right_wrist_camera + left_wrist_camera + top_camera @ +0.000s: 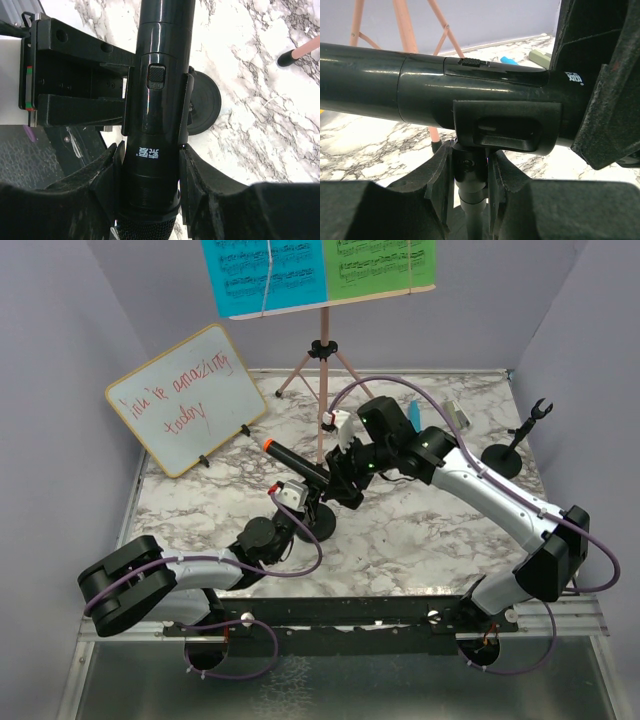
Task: Pack up the instrument practice props
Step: Remove the microphone from the microphone stand.
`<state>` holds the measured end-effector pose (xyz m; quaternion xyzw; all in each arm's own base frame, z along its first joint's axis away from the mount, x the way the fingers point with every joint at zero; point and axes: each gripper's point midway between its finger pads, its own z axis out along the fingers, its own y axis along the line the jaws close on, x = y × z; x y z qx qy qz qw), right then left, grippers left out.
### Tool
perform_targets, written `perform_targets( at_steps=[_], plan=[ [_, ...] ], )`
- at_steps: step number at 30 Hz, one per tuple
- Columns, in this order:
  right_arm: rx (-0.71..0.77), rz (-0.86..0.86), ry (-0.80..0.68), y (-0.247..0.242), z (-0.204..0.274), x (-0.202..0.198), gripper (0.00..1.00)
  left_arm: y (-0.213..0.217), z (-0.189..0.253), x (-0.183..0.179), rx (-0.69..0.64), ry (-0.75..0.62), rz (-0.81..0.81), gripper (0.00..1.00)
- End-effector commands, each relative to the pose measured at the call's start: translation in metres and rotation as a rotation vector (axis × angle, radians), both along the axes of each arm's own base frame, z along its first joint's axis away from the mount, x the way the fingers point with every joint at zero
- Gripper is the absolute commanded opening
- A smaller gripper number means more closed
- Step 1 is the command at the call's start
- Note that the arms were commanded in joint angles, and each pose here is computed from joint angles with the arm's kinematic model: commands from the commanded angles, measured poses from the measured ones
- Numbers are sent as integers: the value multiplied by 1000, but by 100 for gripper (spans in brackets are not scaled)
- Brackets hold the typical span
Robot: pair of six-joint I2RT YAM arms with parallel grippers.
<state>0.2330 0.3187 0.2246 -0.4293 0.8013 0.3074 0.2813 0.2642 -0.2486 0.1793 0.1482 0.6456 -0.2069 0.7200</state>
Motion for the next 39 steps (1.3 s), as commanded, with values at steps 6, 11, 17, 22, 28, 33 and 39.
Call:
perform_targets(
  at_steps=[6,11,17,22,28,33,39],
  plan=[
    [-228,26,81,-52,-53,-30,0,60,-39,18,30,129,296,0],
    [-249,32,76,-65,-60,-39,0,80,-41,26,22,144,371,0],
    [-286,45,87,-78,-74,-49,0,102,-40,31,-15,155,437,0],
    [-299,48,96,-83,-86,-54,0,120,-36,31,-47,151,496,0],
    [-312,55,113,-85,-101,-57,1,131,-31,29,-86,146,521,0],
    [-308,71,144,-83,-113,-62,0,135,-33,29,-110,155,535,0],
    [-295,78,191,-80,-127,-69,1,144,-33,28,-140,155,569,0]
  ],
)
